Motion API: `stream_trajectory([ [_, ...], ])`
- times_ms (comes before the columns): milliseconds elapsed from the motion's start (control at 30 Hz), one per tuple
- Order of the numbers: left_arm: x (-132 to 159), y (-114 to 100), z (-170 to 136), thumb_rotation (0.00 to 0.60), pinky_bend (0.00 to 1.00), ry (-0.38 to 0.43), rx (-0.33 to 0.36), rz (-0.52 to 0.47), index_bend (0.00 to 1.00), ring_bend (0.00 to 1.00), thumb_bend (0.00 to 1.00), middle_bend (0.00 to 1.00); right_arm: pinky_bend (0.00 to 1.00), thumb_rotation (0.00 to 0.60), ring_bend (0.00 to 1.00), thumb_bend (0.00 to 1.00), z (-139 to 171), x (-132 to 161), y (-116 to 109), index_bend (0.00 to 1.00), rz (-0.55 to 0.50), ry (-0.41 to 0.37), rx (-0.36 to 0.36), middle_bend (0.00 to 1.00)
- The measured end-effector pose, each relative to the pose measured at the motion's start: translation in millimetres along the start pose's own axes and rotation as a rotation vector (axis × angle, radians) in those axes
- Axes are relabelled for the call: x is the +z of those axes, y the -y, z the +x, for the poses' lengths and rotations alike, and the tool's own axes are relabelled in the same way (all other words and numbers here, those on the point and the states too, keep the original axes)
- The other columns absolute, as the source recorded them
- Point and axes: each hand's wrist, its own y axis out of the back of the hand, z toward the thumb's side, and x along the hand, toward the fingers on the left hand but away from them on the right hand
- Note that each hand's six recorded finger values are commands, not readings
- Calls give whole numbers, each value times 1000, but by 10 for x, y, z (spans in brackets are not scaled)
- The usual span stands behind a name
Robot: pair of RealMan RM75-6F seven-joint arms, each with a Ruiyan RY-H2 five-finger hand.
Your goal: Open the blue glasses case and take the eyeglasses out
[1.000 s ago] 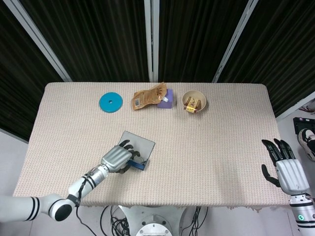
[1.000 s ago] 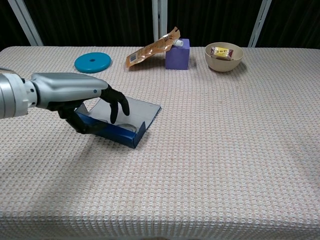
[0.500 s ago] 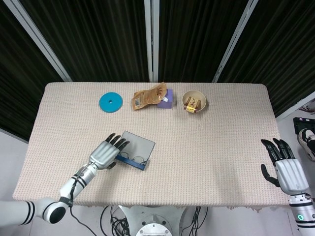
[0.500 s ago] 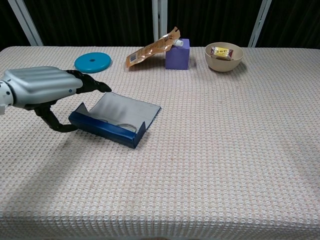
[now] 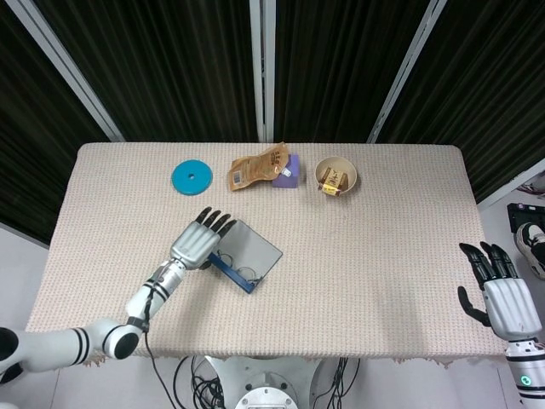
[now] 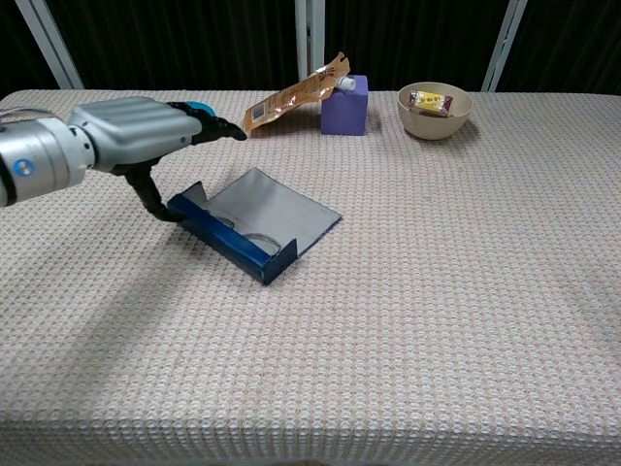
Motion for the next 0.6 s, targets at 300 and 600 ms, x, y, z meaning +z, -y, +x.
stream_trajectory([
  [300, 344, -257, 593, 600, 0, 60, 3, -4, 35, 0, 148, 36, 0, 600, 0, 449, 71, -107, -2, 0, -8, 31, -5, 133],
  [600, 649, -461, 536, 600, 0, 120, 22, -86, 35, 0, 147, 36, 0, 600, 0, 451, 35, -104, 22, 0, -12, 19, 0, 133],
])
